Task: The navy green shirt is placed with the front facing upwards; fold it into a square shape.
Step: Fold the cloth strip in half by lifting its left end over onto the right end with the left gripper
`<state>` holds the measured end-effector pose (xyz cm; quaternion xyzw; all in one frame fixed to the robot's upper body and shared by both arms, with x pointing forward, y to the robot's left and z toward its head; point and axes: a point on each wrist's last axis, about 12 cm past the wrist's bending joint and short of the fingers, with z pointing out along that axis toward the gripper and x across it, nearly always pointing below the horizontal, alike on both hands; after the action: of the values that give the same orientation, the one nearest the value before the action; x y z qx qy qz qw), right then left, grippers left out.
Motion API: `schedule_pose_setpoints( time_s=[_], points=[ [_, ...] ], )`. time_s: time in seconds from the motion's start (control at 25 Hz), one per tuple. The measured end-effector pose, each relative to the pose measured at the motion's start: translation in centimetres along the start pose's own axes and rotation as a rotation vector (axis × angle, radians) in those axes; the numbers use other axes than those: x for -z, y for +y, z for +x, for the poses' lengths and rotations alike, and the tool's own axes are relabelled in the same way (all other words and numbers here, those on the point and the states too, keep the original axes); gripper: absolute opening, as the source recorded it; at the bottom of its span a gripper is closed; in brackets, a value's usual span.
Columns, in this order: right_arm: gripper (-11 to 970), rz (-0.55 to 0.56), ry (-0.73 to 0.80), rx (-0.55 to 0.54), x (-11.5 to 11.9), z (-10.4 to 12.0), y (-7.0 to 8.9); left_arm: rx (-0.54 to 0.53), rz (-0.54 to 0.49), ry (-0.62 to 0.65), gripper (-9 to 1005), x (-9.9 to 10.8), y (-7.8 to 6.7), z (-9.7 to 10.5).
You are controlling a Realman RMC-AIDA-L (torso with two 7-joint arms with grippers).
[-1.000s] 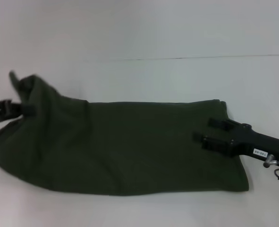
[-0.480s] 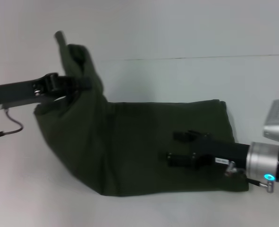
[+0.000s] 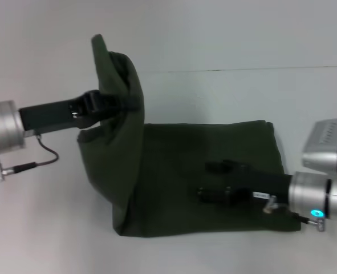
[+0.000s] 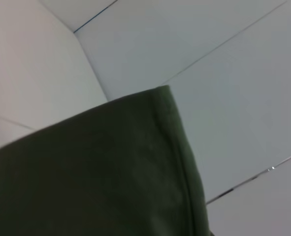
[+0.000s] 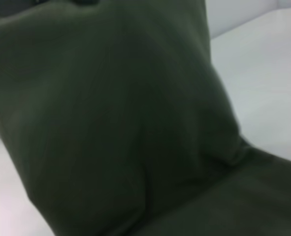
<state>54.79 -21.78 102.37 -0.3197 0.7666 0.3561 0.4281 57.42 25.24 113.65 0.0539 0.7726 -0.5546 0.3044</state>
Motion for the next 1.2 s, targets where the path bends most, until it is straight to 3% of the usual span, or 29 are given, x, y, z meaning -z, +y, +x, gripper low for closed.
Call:
schedule_pose_setpoints(
  time_s=[0.52,0.8,1.2],
  points=[
    [925,0.218,-0.118,-0.063,10.0,2.9,-2.0,0.002,0.052,0.052,84,-5.9,-0.2,1.4],
    [924,0.276,-0.130,-0.095,11.7,4.2,-2.0,-0.029,0.048,0.126,100,-9.0,-1.1,2.2],
    [925,0.291,-0.129,-0.111,12.2,4.8,-1.8,-0.050,-0.029,0.157,123,-12.1,-1.0,3.2]
  ],
)
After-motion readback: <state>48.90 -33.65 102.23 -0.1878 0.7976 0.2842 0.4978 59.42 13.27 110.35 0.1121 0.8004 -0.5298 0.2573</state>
